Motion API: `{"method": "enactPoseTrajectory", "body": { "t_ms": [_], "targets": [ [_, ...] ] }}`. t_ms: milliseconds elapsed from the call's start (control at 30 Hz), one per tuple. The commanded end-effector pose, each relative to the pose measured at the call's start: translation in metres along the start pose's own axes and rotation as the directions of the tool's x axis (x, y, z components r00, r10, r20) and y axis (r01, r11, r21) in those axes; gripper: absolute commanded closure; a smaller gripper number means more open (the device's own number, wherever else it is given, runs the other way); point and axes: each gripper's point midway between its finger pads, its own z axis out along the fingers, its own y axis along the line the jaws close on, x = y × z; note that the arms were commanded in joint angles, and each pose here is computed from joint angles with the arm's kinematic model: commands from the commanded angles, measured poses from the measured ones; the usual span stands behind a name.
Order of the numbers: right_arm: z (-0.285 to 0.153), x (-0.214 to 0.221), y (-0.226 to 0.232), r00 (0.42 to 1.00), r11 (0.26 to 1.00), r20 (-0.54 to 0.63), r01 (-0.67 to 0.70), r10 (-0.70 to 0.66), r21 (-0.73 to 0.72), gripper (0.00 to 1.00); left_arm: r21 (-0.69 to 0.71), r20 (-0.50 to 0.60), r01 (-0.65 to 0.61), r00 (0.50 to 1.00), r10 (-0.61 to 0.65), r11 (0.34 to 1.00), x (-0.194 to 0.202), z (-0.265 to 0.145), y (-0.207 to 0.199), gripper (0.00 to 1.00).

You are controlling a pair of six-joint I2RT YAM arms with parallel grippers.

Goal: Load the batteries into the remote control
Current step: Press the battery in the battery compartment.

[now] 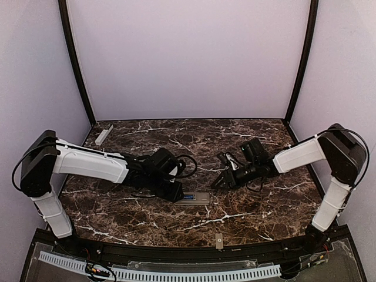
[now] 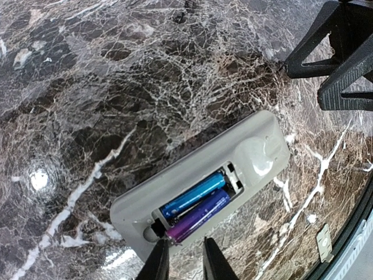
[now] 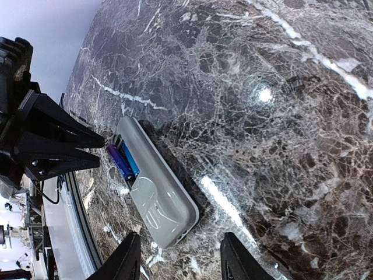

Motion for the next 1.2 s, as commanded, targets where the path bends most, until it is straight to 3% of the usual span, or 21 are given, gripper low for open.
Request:
{"method": "enactPoseTrajectory", "body": {
  "t_ms": [0,133,167,233,500,633,833,1000,1100,1167],
  "targets": [
    [0.004,-0.007,0.009,1.0,0.999,0.008,0.023,-0.023,-0.026,0.55,0.028,0.021,0.012,1.0,-0.013,1.0,-0.008,0.0,-0.01,0.8],
    [0.004,-0.007,0.009,1.0,0.999,0.007,0.025,-0.025,-0.029,0.55,0.04,0.016,0.009,1.0,-0.01,0.999,-0.008,0.002,-0.012,0.84],
    [0.004,-0.006,0.01,1.0,0.999,0.005,0.027,-0.027,-0.032,0.56,0.218,0.287,-0.043,0.958,-0.022,0.975,-0.063,-0.116,-0.055,0.85],
    [0.004,-0.005,0.009,1.0,0.999,0.001,0.025,-0.025,-0.035,0.56,0.08,0.042,0.012,0.999,-0.015,0.997,-0.014,-0.007,-0.021,0.87],
    [0.006,-0.004,0.009,1.0,0.999,-0.005,0.024,-0.024,-0.042,0.6,0.055,-0.01,0.026,1.0,-0.025,0.998,-0.001,0.014,-0.013,0.94],
    [0.005,-0.005,0.012,1.0,0.999,-0.004,0.027,-0.027,-0.048,0.61,0.057,0.032,0.019,0.999,-0.021,0.998,-0.005,0.005,-0.012,0.78],
    [0.002,-0.004,0.013,0.999,0.998,-0.004,0.038,-0.038,-0.046,0.61,0.04,0.072,-0.039,0.997,0.036,0.998,-0.015,-0.013,-0.013,0.65],
    [-0.006,-0.009,0.016,0.998,0.998,0.017,0.058,-0.058,-0.037,0.61,0.029,0.17,-0.129,0.978,0.122,0.991,-0.045,-0.05,-0.009,0.45],
    [-0.011,-0.011,0.018,0.998,0.997,0.029,0.065,-0.064,-0.037,0.6,0.003,0.154,-0.24,0.959,0.237,0.971,-0.047,-0.059,-0.003,0.45],
    [-0.013,-0.011,0.018,0.997,0.997,0.032,0.066,-0.065,-0.039,0.6,0.007,0.098,-0.249,0.964,0.247,0.968,-0.046,-0.057,0.003,0.5]
  ]
}}
